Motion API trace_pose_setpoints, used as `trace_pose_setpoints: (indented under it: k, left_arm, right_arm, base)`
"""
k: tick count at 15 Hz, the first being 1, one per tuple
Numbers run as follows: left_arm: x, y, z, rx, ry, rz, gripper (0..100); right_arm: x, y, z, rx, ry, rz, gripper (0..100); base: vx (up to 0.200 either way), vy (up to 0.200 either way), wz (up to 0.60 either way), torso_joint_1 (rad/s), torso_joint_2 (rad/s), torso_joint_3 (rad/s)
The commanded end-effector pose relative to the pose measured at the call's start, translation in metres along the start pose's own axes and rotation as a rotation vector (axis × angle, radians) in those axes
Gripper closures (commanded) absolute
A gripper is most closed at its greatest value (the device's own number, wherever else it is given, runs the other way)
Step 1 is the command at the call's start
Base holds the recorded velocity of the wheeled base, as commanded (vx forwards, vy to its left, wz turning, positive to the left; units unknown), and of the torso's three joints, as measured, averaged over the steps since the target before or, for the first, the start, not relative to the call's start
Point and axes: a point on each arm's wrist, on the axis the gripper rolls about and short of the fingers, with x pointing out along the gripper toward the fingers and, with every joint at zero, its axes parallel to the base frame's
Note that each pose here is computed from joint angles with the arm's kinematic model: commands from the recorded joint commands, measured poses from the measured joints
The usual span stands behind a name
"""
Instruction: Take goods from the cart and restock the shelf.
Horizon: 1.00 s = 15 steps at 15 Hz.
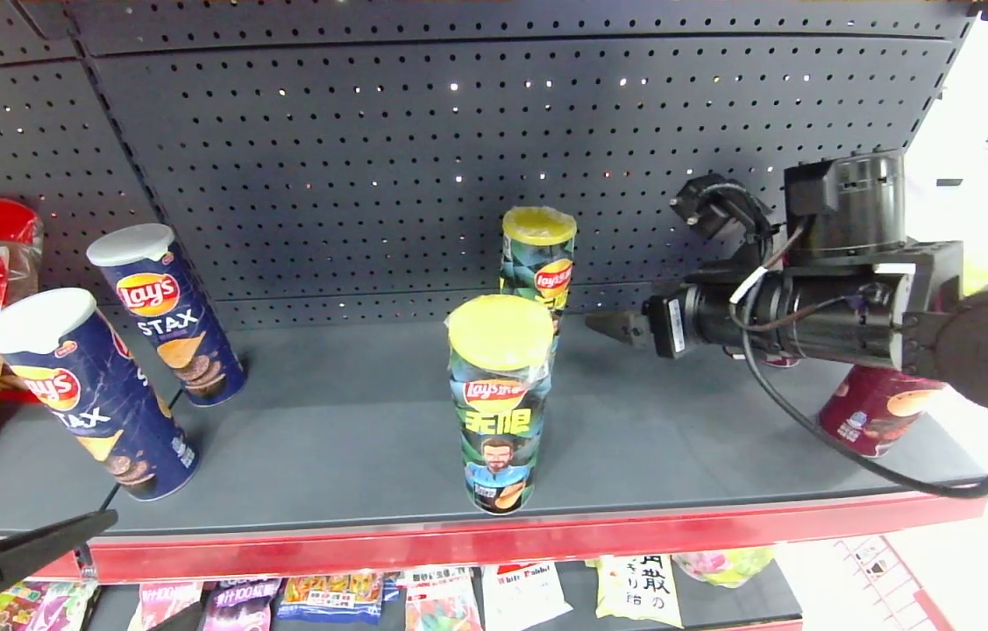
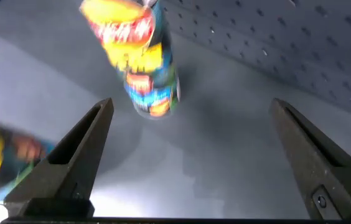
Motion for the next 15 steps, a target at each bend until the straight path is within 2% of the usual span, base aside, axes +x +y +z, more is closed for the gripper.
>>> trace_pose_setpoints:
  k: [1,2,4,7,9,10,12,14,15]
  left_arm:
    - [0.012,0.002,0.010,-0.008,0.037,0.007,0]
    - [0.016,0.003,0.012,-0.009,0.047,0.006,0]
    - [0.031,0.005,0.016,-0.016,0.100,0.009,0]
    - [0.053,0.008,0.024,-0.027,0.164,-0.001,0]
    - [0.066,0.010,0.023,-0.033,0.216,-0.003,0]
    - [0.069,0.010,0.023,-0.034,0.229,-0.003,0]
    - [0.087,0.013,0.023,-0.041,0.285,-0.003,0]
    - [0.099,0.014,0.017,-0.040,0.343,-0.005,0]
    - [0.107,0.016,0.016,-0.023,0.364,-0.009,0]
  right_arm:
    - [-0.058,0.007,-0.009,-0.004,-0.035,0.000,0]
    - [-0.070,0.008,-0.015,-0.006,-0.036,0.001,0]
    - [-0.118,0.017,-0.035,-0.014,-0.070,-0.020,0]
    - [-0.186,0.019,-0.064,-0.011,-0.172,-0.115,0]
    - [-0.220,0.022,-0.094,-0.011,-0.233,-0.150,0]
    - [-0.226,0.022,-0.099,-0.009,-0.245,-0.165,0]
    - [-0.254,0.024,-0.126,0.009,-0.290,-0.246,0]
    - [-0.271,0.025,-0.143,0.037,-0.267,-0.348,0]
    - [-0.276,0.027,-0.150,0.053,-0.258,-0.394,0]
  base:
    - [0.000,0.000,0.00,0.000,0.00,0.000]
    - [0.000,0.000,0.00,0.000,0.00,0.000]
    - [0.000,0.000,0.00,0.000,0.00,0.000]
    - [0.000,0.000,0.00,0.000,0.00,0.000]
    - [0.000,0.000,0.00,0.000,0.00,0.000]
    - [0.000,0.000,0.00,0.000,0.00,0.000]
    - [0.000,0.000,0.00,0.000,0.00,0.000]
    - [0.000,0.000,0.00,0.000,0.00,0.000]
    - [0.000,0.000,0.00,0.000,0.00,0.000]
